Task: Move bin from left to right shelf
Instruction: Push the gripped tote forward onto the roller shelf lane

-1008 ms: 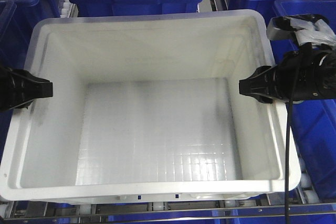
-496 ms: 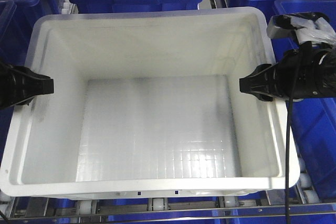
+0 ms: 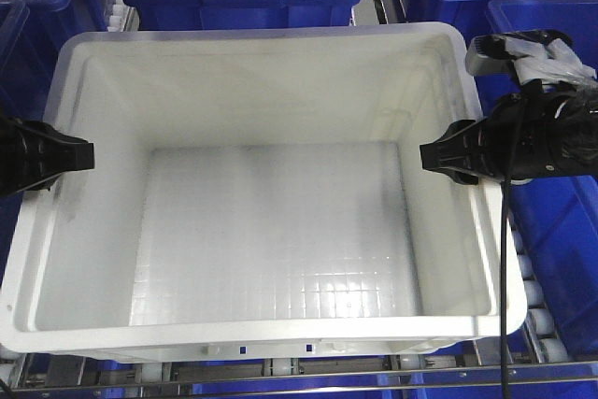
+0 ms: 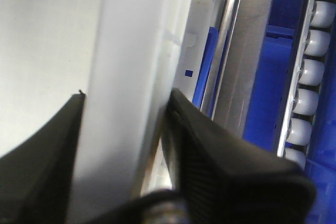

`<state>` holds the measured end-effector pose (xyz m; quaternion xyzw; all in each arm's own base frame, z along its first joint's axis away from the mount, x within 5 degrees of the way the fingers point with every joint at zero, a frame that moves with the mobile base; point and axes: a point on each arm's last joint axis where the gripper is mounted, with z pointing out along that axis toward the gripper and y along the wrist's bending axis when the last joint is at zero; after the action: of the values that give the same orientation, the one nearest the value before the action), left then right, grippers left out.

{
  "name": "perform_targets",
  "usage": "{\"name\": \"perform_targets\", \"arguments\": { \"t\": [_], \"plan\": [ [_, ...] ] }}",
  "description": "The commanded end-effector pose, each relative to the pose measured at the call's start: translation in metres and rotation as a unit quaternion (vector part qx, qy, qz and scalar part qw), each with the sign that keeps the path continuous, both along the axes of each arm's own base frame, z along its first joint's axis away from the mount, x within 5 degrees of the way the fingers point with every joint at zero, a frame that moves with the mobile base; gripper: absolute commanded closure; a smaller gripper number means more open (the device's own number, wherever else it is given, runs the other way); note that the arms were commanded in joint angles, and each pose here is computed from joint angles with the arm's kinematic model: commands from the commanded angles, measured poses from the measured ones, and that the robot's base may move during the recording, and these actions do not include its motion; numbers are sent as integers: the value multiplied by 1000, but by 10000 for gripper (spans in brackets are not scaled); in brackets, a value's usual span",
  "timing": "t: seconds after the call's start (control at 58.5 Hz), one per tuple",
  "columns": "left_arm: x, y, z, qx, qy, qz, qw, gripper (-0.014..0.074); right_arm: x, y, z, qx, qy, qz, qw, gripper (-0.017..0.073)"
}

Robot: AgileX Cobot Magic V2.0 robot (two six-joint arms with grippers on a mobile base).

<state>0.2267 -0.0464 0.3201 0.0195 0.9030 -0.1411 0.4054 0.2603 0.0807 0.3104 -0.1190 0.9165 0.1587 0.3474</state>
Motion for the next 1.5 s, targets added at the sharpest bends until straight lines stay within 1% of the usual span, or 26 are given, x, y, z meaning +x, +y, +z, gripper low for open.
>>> {"name": "perform_targets", "arguments": {
  "t": [0.0, 0.239, 0.342, 0.427, 0.701, 0.786, 0.94, 1.162, 1.282, 1.384, 1.487],
  "plan": [
    [3, 0, 27, -8, -85, 9, 996, 600, 5, -3, 30, 16, -94, -21, 995, 564],
    [3, 0, 27, -9, -85, 9, 996, 598, 6, -4, 31, 14, -100, -22, 995, 561],
    [3, 0, 27, -9, -85, 9, 996, 594, 6, -4, 31, 5, -108, -16, 994, 557],
    [3, 0, 27, -9, -85, 9, 996, 589, 6, -4, 31, 4, -107, -14, 994, 554],
    [3, 0, 27, -9, -85, 9, 996, 568, 6, -4, 31, 4, -107, -14, 994, 515],
    [3, 0, 27, -8, -85, 9, 996, 545, 6, -4, 31, 4, -107, -14, 994, 481],
    [3, 0, 27, -8, -85, 9, 996, 496, 6, -4, 31, 4, -108, -14, 994, 385],
    [4, 1, 28, -8, -91, 11, 996, 407, 7, -4, 32, 2, -115, -15, 993, 193],
    [4, 1, 28, -8, -93, 12, 996, 373, 7, -4, 33, 1, -120, -15, 993, 109],
    [4, 1, 28, -8, -94, 12, 996, 356, 7, -4, 33, 0, -120, -14, 993, 71],
    [5, 1, 29, -8, -100, 14, 995, 344, 7, -4, 33, 0, -120, -14, 993, 60]
  ]
}}
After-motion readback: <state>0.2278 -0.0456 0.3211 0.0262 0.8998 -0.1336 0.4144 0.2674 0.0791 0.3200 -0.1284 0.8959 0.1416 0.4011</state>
